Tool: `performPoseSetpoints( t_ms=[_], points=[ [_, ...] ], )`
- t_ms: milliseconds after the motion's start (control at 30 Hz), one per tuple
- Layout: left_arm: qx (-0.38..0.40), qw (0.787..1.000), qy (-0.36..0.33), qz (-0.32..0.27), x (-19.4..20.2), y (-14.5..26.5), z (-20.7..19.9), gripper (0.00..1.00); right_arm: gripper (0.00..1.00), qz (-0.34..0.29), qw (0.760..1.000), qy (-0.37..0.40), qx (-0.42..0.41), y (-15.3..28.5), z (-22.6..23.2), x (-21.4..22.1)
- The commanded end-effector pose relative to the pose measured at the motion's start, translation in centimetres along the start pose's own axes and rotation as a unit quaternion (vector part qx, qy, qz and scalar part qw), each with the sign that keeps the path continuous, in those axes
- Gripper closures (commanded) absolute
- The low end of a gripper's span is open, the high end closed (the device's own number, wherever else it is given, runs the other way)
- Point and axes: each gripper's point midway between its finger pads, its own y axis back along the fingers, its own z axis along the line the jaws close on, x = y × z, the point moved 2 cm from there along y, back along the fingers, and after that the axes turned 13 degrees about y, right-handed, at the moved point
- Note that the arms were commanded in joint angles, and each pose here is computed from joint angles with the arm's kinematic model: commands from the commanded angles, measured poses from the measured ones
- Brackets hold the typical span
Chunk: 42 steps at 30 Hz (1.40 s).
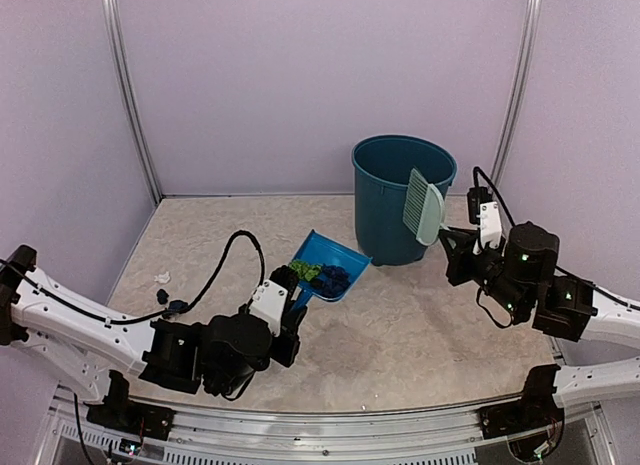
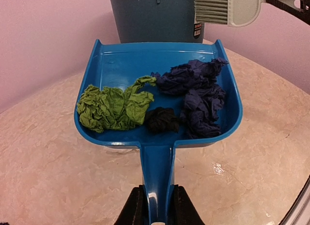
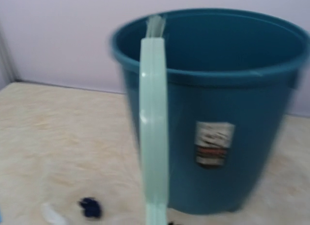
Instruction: Sweep away the paper scraps from the table
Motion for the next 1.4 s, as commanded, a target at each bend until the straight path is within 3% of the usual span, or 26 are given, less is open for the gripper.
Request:
performPoseSetpoints(
  t_ms=[0,533,1067,1367],
  points=[
    [-0.004,1.0,-0.02,0.008,-1.1,-0.7,-0.8,1.0,1.0,0.016,0.995,-0.031,0.096,1.4,-3.9,1.5],
    [0.009,0.998,-0.037,0.054,-8.1,-3.2,-4.0,1.0,1.0,0.049,0.976,-0.08,0.196,3.8,-9.1,6.4],
    [-0.03,0.994,-0.102,-0.003,-18.3,-9.4,-4.8,1.0,1.0,0.059,0.98,-0.084,0.17,2.5,-8.8,7.9],
    [-0.03,0.99,-0.137,-0.018,-21.3,-14.8,-4.6,1.0,1.0,0.063,0.979,-0.083,0.173,2.5,-8.9,8.6]
  ],
)
